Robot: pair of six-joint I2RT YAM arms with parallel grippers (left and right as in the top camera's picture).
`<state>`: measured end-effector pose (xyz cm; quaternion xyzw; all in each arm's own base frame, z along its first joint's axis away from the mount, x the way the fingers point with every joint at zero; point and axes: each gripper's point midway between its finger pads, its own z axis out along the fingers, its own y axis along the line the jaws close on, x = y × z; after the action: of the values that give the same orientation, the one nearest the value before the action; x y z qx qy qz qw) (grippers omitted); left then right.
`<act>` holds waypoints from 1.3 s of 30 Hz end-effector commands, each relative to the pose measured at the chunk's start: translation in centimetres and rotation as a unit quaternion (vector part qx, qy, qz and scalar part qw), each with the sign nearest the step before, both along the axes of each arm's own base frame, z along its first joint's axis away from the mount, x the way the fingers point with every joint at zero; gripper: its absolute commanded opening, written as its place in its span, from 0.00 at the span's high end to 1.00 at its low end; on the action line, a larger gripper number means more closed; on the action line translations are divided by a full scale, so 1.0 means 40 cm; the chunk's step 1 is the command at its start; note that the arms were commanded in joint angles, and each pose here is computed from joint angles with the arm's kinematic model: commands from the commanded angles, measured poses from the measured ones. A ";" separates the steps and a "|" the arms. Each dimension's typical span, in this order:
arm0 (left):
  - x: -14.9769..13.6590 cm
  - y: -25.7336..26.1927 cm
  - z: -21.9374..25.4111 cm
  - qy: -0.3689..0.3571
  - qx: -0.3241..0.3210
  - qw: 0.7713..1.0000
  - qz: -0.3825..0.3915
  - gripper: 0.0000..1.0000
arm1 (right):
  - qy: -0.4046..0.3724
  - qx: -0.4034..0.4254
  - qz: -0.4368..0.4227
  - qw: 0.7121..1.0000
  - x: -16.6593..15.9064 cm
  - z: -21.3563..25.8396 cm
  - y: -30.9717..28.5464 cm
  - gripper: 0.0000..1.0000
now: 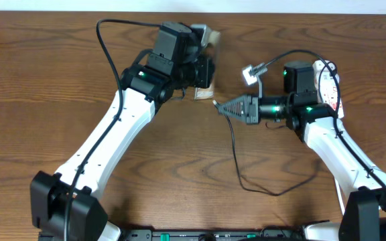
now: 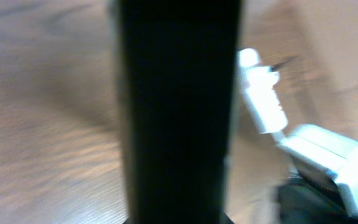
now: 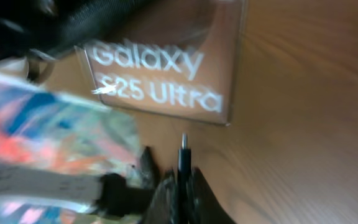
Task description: Plug charger to phone and switch on socket
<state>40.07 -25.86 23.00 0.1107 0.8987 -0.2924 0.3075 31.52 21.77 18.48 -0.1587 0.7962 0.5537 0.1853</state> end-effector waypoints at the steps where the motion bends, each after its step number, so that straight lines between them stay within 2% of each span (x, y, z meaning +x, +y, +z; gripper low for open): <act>1: 0.028 0.067 -0.007 -0.023 0.061 0.997 0.052 0.93 | -0.038 -0.181 -0.073 0.980 0.042 -0.121 -0.094 0.99; 3: 0.026 0.086 -0.021 -0.016 0.080 0.995 0.065 0.92 | -0.003 -0.260 -0.106 0.960 0.033 -0.183 -0.153 0.99; 8: -0.001 0.130 -0.094 0.031 0.134 0.987 0.081 0.93 | 0.066 -0.448 -0.165 0.876 -0.023 -0.287 -0.323 0.99; 14: -0.037 0.131 -0.180 0.089 0.167 0.980 0.066 0.93 | 0.139 -0.525 -0.189 0.818 -0.088 -0.333 -0.404 0.99; 18: -0.039 0.125 -0.195 0.095 0.171 0.979 0.063 0.92 | 0.170 -0.551 -0.182 0.796 -0.107 -0.376 -0.426 0.99; 23: -0.045 0.112 -0.200 0.095 0.173 0.979 0.057 0.93 | 0.200 -0.573 -0.147 0.781 -0.120 -0.459 -0.433 0.94; 26: -0.047 0.107 -0.214 0.101 0.177 0.978 0.053 0.93 | 0.211 -0.577 -0.145 0.776 -0.118 -0.494 -0.433 0.88; 27: -0.048 0.108 -0.219 0.103 0.179 0.977 0.053 0.92 | 0.212 -0.576 -0.146 0.776 -0.118 -0.495 -0.433 0.76; 28: -0.048 0.108 -0.221 0.105 0.179 0.977 0.053 0.92 | 0.215 -0.575 -0.152 0.775 -0.117 -0.494 -0.432 0.52; 30: -0.050 0.108 -0.228 0.108 0.181 0.976 0.052 0.93 | 0.217 -0.574 -0.154 0.775 -0.118 -0.491 -0.432 0.36; 31: -0.050 0.109 -0.231 0.110 0.182 0.976 0.052 0.93 | 0.220 -0.573 -0.152 0.775 -0.120 -0.489 -0.431 0.24; 32: -0.051 0.109 -0.231 0.110 0.183 0.976 0.052 0.93 | 0.225 -0.574 -0.154 0.772 -0.123 -0.487 -0.431 0.19; 36: -0.051 0.109 -0.231 0.111 0.183 0.975 0.052 0.93 | 0.261 -0.565 -0.171 0.764 -0.143 -0.478 -0.425 0.16; 38: -0.052 0.110 -0.232 0.111 0.183 0.975 0.052 0.92 | 0.274 -0.558 -0.173 0.764 -0.152 -0.477 -0.418 0.20; 39: -0.053 0.110 -0.232 0.112 0.184 0.975 0.052 0.93 | 0.283 -0.557 -0.178 0.760 -0.158 -0.476 -0.417 0.28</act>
<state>37.62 -21.47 13.43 0.0777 0.9716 -0.1219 0.1875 25.44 4.82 -0.35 0.0368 0.9974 -0.0135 -0.0608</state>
